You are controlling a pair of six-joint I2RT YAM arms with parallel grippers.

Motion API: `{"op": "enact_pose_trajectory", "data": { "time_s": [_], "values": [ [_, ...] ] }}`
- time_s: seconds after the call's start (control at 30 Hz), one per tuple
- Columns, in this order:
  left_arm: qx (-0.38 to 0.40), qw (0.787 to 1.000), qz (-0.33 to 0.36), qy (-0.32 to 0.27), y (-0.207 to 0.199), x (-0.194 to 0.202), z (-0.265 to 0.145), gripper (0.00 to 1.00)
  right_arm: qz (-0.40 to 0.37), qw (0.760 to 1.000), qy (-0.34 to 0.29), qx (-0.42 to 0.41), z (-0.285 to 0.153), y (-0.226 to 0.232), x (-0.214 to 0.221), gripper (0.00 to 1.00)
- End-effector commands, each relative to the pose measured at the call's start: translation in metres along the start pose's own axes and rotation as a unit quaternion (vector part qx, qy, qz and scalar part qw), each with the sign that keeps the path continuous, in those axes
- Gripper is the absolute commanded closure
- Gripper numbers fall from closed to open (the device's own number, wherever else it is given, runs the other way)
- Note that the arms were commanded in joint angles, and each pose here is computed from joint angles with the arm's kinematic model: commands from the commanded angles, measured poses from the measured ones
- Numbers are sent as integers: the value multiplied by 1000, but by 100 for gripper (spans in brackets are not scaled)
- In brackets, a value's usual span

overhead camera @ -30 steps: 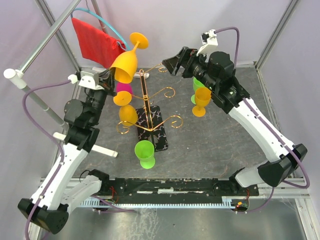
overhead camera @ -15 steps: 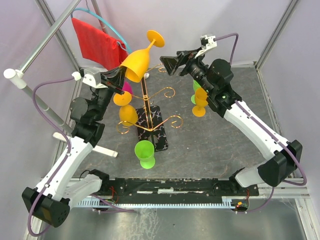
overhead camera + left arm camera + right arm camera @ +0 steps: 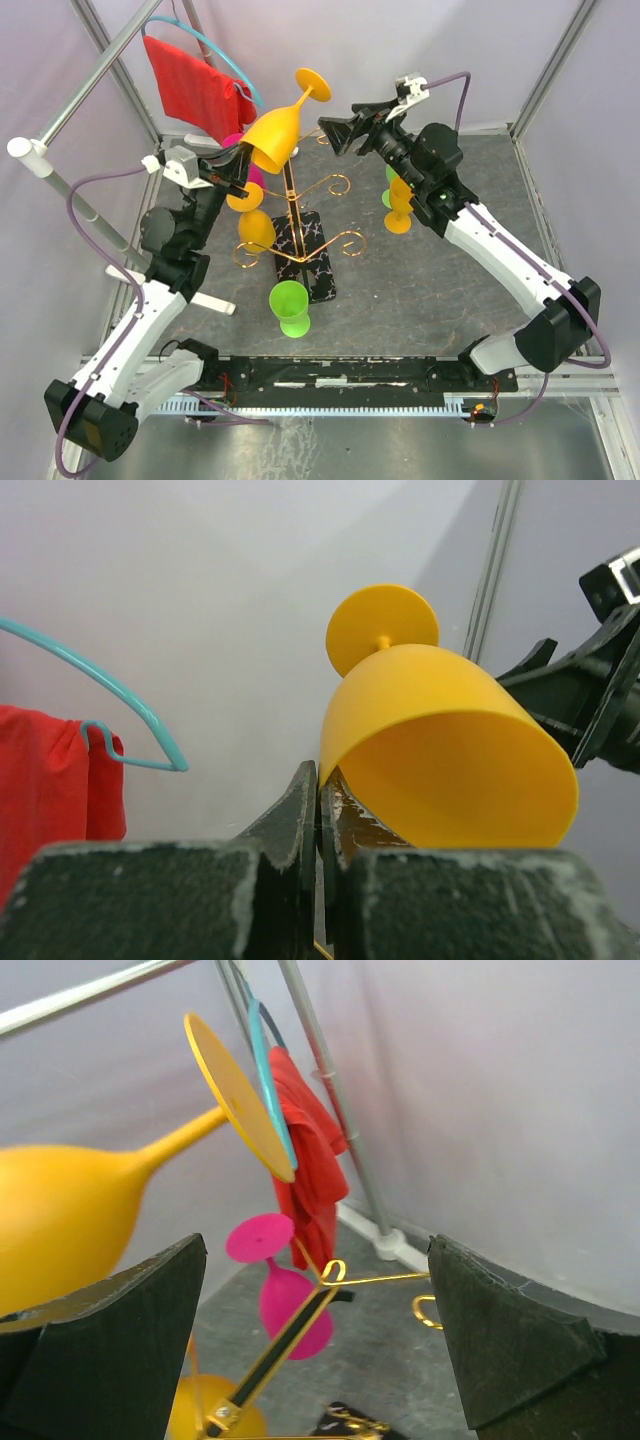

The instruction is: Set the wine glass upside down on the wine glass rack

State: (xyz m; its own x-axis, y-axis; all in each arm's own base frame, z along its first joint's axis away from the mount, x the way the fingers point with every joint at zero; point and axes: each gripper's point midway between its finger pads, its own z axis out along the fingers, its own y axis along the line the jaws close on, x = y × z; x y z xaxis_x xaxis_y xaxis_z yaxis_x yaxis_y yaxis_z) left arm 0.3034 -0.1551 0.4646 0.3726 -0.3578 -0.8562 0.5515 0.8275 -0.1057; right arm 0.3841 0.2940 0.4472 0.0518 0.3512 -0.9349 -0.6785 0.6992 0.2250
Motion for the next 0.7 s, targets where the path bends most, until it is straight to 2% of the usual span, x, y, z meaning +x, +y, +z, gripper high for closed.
{"op": "enact_pose_trajectory", "data": {
  "time_s": [0.0,0.07,0.17,0.3,0.67],
  "values": [
    [15,996,32,-83,-4,-28,-2,97,125,990,-51,-37,-10,33,-62,0],
    [27,994,37,-95,-8,-28,-2,97,187,980,-57,-46,-11,40,-72,0],
    [43,992,35,-113,-12,-23,-3,97,297,950,-67,-66,-10,51,-83,1],
    [58,988,34,-141,-18,-24,-7,97,388,912,-76,-107,-4,64,-91,6],
    [60,986,29,-155,-23,-19,-10,97,436,891,-49,-121,14,71,-71,14]
  ]
}}
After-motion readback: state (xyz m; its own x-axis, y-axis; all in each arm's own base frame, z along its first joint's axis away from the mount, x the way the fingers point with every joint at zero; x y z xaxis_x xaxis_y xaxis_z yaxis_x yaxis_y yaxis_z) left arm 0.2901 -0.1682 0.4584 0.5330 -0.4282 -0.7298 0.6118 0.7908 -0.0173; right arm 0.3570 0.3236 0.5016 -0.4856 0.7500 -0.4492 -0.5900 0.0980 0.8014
